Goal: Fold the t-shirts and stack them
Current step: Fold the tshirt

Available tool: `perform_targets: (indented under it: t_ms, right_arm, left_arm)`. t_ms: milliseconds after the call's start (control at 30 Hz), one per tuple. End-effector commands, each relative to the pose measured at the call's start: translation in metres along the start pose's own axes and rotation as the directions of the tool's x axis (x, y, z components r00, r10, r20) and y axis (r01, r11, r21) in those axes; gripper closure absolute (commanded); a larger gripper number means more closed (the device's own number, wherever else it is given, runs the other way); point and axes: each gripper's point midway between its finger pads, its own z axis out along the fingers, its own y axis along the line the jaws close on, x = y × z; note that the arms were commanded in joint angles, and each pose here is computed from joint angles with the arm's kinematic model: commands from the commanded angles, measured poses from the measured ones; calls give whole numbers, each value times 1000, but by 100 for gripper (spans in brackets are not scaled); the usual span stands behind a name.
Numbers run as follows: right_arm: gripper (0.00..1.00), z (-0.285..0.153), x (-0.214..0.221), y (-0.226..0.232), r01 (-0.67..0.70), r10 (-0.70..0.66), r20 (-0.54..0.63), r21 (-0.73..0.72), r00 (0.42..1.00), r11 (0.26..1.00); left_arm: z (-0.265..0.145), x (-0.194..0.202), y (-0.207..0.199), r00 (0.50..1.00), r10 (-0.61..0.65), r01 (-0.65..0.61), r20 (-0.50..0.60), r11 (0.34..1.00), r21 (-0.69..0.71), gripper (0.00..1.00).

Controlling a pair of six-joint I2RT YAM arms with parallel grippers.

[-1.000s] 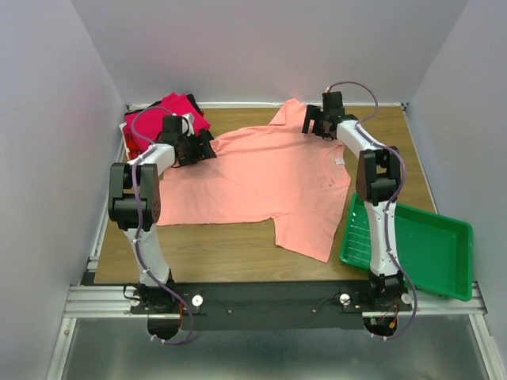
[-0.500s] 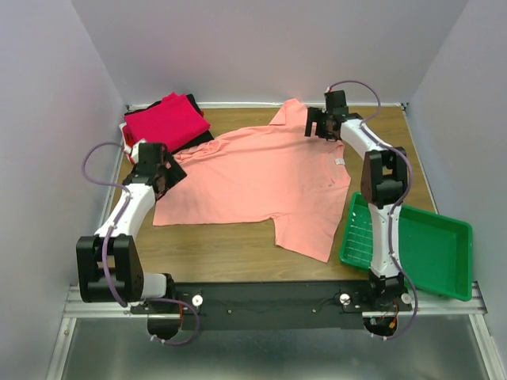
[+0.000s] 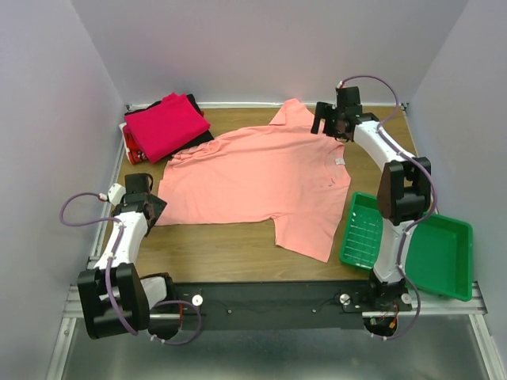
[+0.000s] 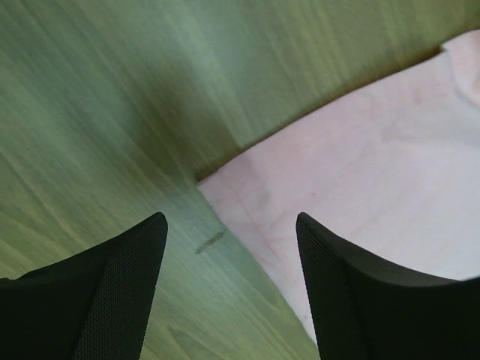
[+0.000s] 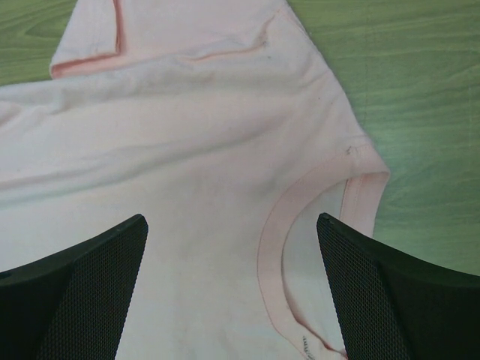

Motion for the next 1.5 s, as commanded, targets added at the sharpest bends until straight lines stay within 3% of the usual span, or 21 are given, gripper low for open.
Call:
perform_targets:
  t_ms: [0, 733, 867, 967, 1067, 1133, 1167, 1367, 1467]
  right_arm:
    - [0, -10, 8, -3, -35, 35, -20, 2, 999, 999]
    - [0, -39, 9, 7, -74, 73, -11, -53, 997, 996]
    - [0, -42, 10, 10, -70, 69, -15, -70, 998, 995]
    - [0, -49, 13, 15, -71, 69, -26, -104, 997, 992]
    - [0, -56, 23, 18, -76, 70, -49, -131, 996, 988]
    - [0, -65, 36, 22, -90, 78, -79, -157, 994, 984]
    - [4, -68, 42, 24, -91, 75, -95, -175, 993, 980]
    - [11, -113, 105, 51, -119, 49, -248, -274, 968, 954]
    - [11, -133, 147, 63, -51, -39, -338, -254, 940, 966]
  left_arm:
    - [7, 1, 21, 998, -61, 62, 21, 996, -56, 24]
    - [39, 12, 19, 999, -2, 0, -42, 999, -51, 50]
    - [40, 14, 16, 999, 12, -14, -51, 999, -35, 59]
    - [41, 15, 13, 998, 28, -29, -63, 999, -20, 73]
    - [42, 17, 12, 997, 38, -39, -73, 999, -10, 79]
    - [40, 16, 10, 996, 54, -54, -73, 999, 2, 89]
    - [40, 15, 9, 996, 61, -60, -71, 998, 7, 99]
    - [34, -3, -10, 995, 97, -95, -28, 993, 63, 100]
    - [35, -16, -20, 994, 113, -113, 2, 991, 78, 100]
